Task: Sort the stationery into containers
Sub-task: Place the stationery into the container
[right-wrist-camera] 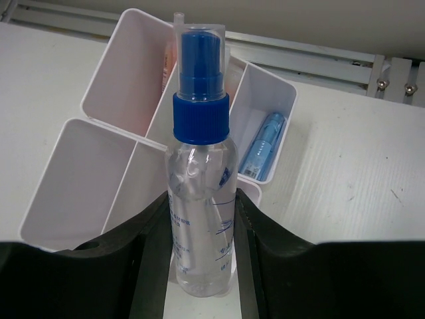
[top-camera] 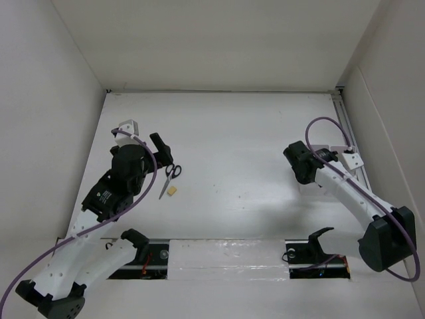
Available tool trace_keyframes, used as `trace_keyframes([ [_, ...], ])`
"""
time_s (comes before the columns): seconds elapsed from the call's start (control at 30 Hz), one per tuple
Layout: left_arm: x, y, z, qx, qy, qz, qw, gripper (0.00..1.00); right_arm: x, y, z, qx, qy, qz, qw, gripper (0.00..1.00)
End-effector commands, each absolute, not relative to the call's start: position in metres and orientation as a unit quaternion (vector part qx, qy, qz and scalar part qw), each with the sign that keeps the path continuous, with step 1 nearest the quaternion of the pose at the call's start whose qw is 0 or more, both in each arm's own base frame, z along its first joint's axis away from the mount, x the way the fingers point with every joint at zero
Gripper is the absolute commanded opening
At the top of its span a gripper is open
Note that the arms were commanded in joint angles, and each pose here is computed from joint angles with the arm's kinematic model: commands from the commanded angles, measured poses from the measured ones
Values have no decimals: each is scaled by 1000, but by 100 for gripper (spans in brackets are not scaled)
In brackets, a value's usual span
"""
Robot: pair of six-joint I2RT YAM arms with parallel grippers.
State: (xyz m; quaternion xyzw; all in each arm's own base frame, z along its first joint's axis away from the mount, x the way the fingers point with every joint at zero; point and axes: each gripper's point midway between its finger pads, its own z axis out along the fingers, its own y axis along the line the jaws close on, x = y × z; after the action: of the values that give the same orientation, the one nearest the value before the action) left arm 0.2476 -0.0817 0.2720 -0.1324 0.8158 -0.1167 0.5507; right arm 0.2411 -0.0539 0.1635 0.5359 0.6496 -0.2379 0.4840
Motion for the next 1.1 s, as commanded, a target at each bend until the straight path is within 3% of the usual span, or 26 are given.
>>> trace_keyframes([
  [0.0, 247, -85, 279, -129, 807, -131, 560, 100, 250, -59, 192, 544, 618, -227, 520, 0],
  [0.33, 247, -86, 275, -122, 811, -130, 557, 100, 299, -48, 232, 482, 641, -221, 555, 0],
  [0.53, 247, -88, 276, -121, 810, -136, 558, 100, 329, -52, 237, 465, 639, -282, 544, 0],
  [0.83, 247, -90, 276, -114, 811, -137, 557, 100, 333, -62, 229, 436, 617, -386, 529, 0],
  [1.07, 248, -90, 274, -114, 814, -134, 554, 100, 339, -53, 220, 440, 618, -371, 536, 0],
])
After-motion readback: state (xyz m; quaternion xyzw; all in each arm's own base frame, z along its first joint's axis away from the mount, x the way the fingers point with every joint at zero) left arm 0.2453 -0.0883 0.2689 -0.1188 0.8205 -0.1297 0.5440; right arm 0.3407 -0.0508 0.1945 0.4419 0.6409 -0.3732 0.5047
